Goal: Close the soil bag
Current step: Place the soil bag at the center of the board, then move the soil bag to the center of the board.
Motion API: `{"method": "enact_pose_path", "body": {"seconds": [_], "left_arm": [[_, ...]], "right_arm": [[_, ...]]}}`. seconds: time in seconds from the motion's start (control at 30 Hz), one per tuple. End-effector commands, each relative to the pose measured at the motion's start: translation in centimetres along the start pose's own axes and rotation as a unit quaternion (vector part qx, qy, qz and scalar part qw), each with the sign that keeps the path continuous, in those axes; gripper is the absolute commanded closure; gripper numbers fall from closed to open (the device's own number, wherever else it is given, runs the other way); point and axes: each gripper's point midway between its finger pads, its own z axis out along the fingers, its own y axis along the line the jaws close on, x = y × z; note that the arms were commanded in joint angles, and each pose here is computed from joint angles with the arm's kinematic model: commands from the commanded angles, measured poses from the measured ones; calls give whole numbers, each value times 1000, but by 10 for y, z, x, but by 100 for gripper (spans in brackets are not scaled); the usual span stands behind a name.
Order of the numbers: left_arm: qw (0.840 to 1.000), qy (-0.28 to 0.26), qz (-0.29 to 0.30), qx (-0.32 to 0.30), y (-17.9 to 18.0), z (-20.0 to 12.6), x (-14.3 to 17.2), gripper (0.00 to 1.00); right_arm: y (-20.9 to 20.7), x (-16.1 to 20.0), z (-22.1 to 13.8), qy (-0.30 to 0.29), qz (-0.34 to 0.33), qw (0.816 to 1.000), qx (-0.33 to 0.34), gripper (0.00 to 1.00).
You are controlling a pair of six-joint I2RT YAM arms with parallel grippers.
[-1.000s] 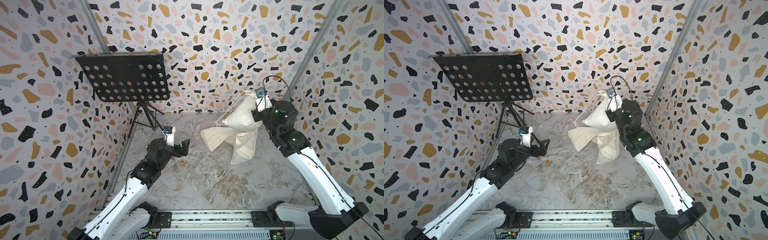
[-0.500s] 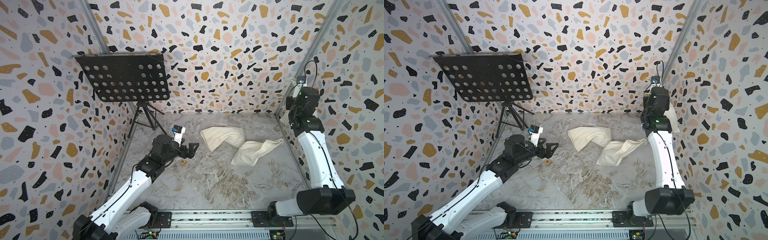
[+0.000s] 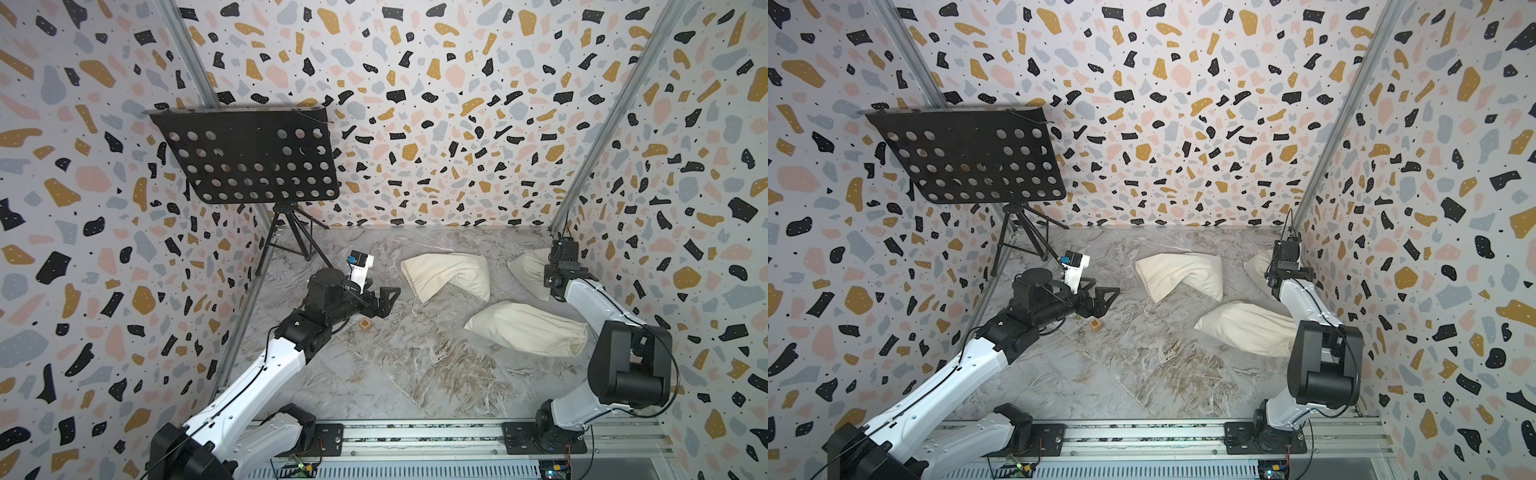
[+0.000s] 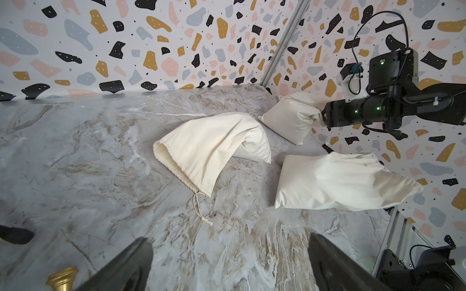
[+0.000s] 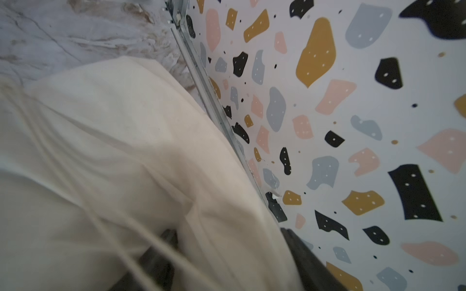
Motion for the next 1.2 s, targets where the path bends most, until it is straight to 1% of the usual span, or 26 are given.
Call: {"method": "enact_pose_path", "body": {"seconds": [0.0, 0.1, 0.17, 0.3, 0.37, 0.4, 0.5, 0.53, 0.57, 0.6, 0.63, 0.7, 0.77, 0.83, 0.87, 0.9, 0.97, 1.0, 1.03, 1.07, 1.17], "left_arm": [[999, -28, 11, 18, -11, -3, -19, 0], [999, -25, 12, 17, -10, 0, -17, 0], [999, -23, 14, 18, -10, 0, -17, 0], [1000, -21, 17, 15, -9, -1, -15, 0], [999, -22, 19, 15, -9, -2, -16, 0], [999, -24, 20, 14, -9, -2, -16, 0], [999, -23, 22, 14, -9, -2, -16, 0], [999, -23, 22, 13, -9, -2, -15, 0], [999, -22, 21, 13, -9, -3, -15, 0], [999, -22, 20, 13, -9, -3, -14, 0], [999, -23, 20, 13, -9, -4, -15, 0], [999, -26, 19, 13, -9, -5, -15, 0], [999, -26, 17, 13, -9, -6, -14, 0], [999, -26, 17, 8, -8, -7, -13, 0], [1000, -26, 16, 7, -7, -8, -12, 0], [1000, -25, 15, 5, -7, -7, -12, 0], [1000, -26, 12, 3, -5, -7, -11, 0], [1000, -28, 9, 2, -5, -8, -11, 0], [1000, -31, 7, 0, -4, -8, -12, 0], [999, -33, 4, -1, -4, -8, -11, 0], [999, -36, -5, -14, 1, -10, -8, 0]], "right_arm": [[-15, -13, -39, -1, 66, 997, -27, 20], [-5, -5, -76, 23, 95, 991, -94, 17], [-1, 4, -98, 25, 105, 988, -115, 16], [-20, 21, -137, -33, 145, 981, -122, 14], [-18, 32, -152, -29, 146, 978, -145, 14], [-9, 39, -156, -20, 142, 975, -169, 13], [31, 72, -150, 43, 129, 961, -241, 11], [43, 85, -144, 66, 126, 957, -253, 10], [55, 97, -136, 87, 125, 952, -265, 4], [68, 106, -131, 104, 124, 946, -281, 1], [80, 115, -125, 118, 124, 941, -292, 0], [100, 130, -118, 137, 106, 937, -303, 1], [120, 144, -114, 158, 81, 931, -320, 3], [143, 153, -118, 171, 53, 919, -351, 12], [154, 158, -121, 178, 39, 912, -366, 19], [166, 160, -126, 178, 28, 906, -384, 28], [191, 165, -139, 182, 5, 889, -420, 42], [204, 165, -147, 180, -8, 882, -436, 48], [218, 166, -155, 178, -23, 874, -451, 51], [232, 166, -163, 174, -35, 868, -464, 53], [276, 161, -181, 163, -52, 853, -493, 54]]}}
